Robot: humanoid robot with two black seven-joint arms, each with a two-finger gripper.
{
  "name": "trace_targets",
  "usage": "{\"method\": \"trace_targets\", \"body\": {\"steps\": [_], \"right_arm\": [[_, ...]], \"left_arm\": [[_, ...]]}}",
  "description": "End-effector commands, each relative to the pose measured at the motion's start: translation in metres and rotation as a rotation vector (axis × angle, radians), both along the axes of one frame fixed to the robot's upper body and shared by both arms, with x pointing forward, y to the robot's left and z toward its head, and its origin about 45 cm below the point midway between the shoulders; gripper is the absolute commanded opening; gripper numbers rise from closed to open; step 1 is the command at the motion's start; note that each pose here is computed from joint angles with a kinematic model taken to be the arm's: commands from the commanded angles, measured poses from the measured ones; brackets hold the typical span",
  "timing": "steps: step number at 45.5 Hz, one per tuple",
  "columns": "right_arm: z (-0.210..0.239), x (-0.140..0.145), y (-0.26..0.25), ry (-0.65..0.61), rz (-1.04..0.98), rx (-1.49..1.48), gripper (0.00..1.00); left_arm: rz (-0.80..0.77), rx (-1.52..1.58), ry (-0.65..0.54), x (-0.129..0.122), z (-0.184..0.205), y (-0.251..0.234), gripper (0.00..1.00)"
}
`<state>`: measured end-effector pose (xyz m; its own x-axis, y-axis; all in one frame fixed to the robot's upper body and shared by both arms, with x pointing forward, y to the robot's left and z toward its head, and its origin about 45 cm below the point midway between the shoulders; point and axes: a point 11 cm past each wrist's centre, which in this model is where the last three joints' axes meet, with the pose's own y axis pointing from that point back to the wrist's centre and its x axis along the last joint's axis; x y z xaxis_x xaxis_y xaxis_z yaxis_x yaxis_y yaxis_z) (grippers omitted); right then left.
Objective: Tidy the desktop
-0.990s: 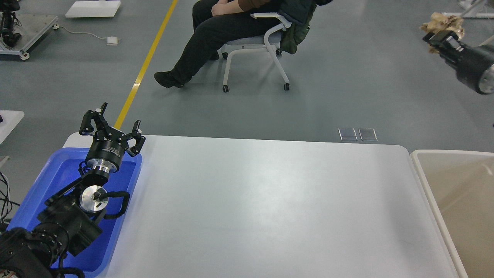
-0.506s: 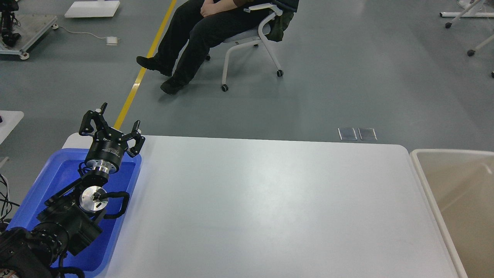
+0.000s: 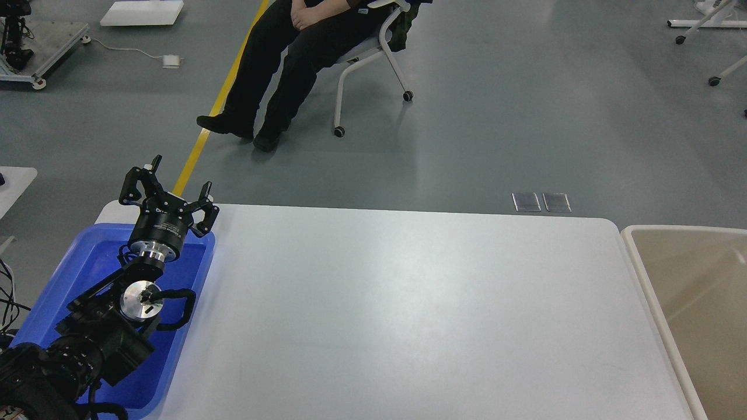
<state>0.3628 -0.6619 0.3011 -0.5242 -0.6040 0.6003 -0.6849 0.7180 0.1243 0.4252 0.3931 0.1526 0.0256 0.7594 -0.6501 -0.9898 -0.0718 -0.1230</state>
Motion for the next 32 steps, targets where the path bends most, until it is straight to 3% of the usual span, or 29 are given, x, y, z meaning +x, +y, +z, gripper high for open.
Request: {"method": "trace_targets", "body": {"steps": [1, 17, 32], "right_arm": [[-0.066, -0.032, -0.001, 0.100, -0.063, 0.037, 0.00], [-0.187, -0.063, 0.057, 0.315, 0.010, 0.128, 0.00], [-0.220, -0.074, 0.079, 0.378, 0.039, 0.156, 0.00]], "left_arm": [[0.000, 0.000, 0.000, 0.000, 0.000, 0.000, 1.00], [0.000, 0.000, 0.000, 0.000, 0.000, 0.000, 1.00], [0.000, 0.000, 0.000, 0.000, 0.000, 0.000, 1.00]]}}
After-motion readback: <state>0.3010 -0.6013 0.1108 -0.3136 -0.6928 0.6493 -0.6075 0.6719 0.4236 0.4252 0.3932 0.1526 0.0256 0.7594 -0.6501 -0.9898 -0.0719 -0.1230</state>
